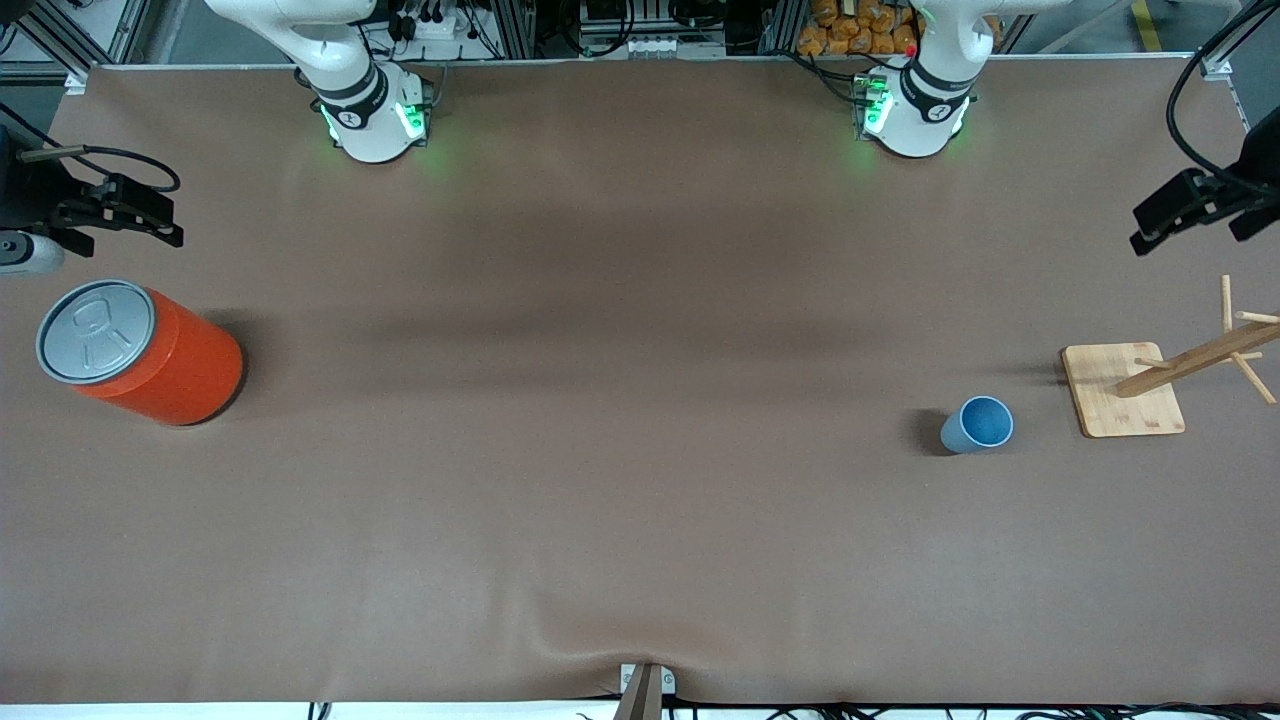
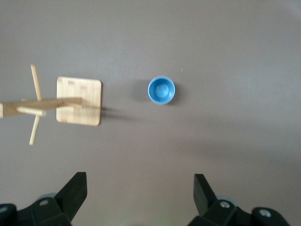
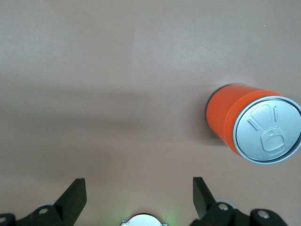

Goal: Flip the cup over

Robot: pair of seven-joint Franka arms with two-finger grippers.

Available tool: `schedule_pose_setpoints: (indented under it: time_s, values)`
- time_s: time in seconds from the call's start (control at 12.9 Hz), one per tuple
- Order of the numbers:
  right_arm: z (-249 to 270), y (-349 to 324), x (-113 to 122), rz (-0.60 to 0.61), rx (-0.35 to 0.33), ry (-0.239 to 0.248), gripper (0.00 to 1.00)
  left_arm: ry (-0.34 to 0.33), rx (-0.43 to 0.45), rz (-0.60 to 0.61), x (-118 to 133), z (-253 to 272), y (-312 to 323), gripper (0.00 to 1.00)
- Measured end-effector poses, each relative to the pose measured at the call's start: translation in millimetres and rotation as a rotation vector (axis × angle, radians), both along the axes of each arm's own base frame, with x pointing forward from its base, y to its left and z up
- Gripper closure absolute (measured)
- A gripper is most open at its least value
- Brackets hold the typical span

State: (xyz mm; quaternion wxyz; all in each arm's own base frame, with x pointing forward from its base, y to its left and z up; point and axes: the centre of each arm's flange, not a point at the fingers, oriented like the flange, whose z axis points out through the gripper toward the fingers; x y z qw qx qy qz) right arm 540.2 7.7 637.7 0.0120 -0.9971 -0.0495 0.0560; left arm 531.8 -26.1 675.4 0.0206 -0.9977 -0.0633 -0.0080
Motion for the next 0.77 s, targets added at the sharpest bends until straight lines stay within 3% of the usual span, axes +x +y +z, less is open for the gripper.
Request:
schedule_pose_setpoints:
  time_s: [0.31, 0.77]
  values:
    - [-0.1, 0.1, 0.0, 0.000, 0.000, 0.000, 0.00, 0.039, -0.041, -0.059, -23.6, -2.8, -9.0, 0.00]
    - [-0.1, 0.1, 0.0, 0.000, 0.000, 0.000, 0.00, 0.041, -0.042, -0.089, -25.2, -4.5, -14.2, 0.00]
